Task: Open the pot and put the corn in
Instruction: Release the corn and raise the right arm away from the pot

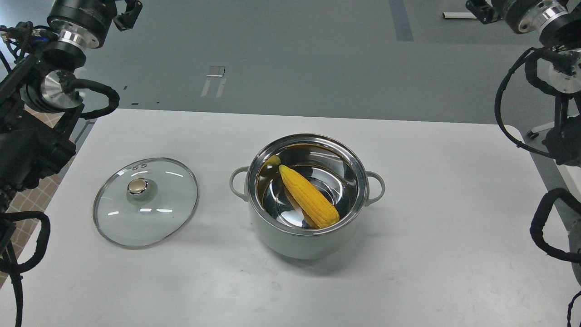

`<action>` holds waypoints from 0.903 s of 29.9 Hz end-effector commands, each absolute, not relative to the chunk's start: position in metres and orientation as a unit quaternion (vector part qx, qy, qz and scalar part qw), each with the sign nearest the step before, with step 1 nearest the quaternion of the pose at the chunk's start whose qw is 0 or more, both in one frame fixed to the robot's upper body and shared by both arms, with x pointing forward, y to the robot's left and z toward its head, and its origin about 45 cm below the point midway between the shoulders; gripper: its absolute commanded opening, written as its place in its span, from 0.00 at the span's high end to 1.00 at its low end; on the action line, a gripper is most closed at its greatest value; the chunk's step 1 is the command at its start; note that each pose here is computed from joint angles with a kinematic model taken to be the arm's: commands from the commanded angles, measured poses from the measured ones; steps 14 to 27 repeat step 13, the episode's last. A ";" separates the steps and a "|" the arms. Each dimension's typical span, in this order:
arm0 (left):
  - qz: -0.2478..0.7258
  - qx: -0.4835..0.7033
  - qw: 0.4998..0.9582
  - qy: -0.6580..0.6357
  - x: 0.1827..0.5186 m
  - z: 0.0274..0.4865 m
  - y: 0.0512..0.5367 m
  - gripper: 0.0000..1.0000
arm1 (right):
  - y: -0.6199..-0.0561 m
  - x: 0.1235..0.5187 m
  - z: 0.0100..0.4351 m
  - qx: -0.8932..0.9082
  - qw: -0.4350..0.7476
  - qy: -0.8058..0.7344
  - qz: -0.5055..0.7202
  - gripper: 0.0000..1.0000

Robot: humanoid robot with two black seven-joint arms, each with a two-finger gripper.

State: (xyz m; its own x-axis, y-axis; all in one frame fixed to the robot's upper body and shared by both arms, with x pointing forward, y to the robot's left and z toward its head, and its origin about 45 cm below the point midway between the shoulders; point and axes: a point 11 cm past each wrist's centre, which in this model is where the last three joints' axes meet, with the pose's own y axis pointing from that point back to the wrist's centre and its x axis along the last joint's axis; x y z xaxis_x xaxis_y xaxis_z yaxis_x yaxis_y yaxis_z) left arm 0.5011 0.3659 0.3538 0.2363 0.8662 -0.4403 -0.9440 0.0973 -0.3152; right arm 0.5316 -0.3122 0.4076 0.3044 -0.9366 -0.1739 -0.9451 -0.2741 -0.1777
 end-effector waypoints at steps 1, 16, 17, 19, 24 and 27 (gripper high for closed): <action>0.616 -0.275 0.733 0.092 0.504 0.338 0.356 0.03 | -0.327 0.535 0.401 -0.775 0.196 0.599 0.059 0.00; 0.613 -0.279 0.731 0.106 0.506 0.331 0.346 0.03 | -0.339 0.528 0.342 -0.726 0.272 0.613 0.154 0.00; 0.613 -0.279 0.731 0.106 0.506 0.331 0.346 0.03 | -0.339 0.528 0.342 -0.726 0.272 0.613 0.154 0.00; 0.613 -0.279 0.731 0.106 0.506 0.331 0.346 0.03 | -0.339 0.528 0.342 -0.726 0.272 0.613 0.154 0.00; 0.613 -0.279 0.731 0.106 0.506 0.331 0.346 0.03 | -0.339 0.528 0.342 -0.726 0.272 0.613 0.154 0.00; 0.613 -0.279 0.731 0.106 0.506 0.331 0.346 0.03 | -0.339 0.528 0.342 -0.726 0.272 0.613 0.154 0.00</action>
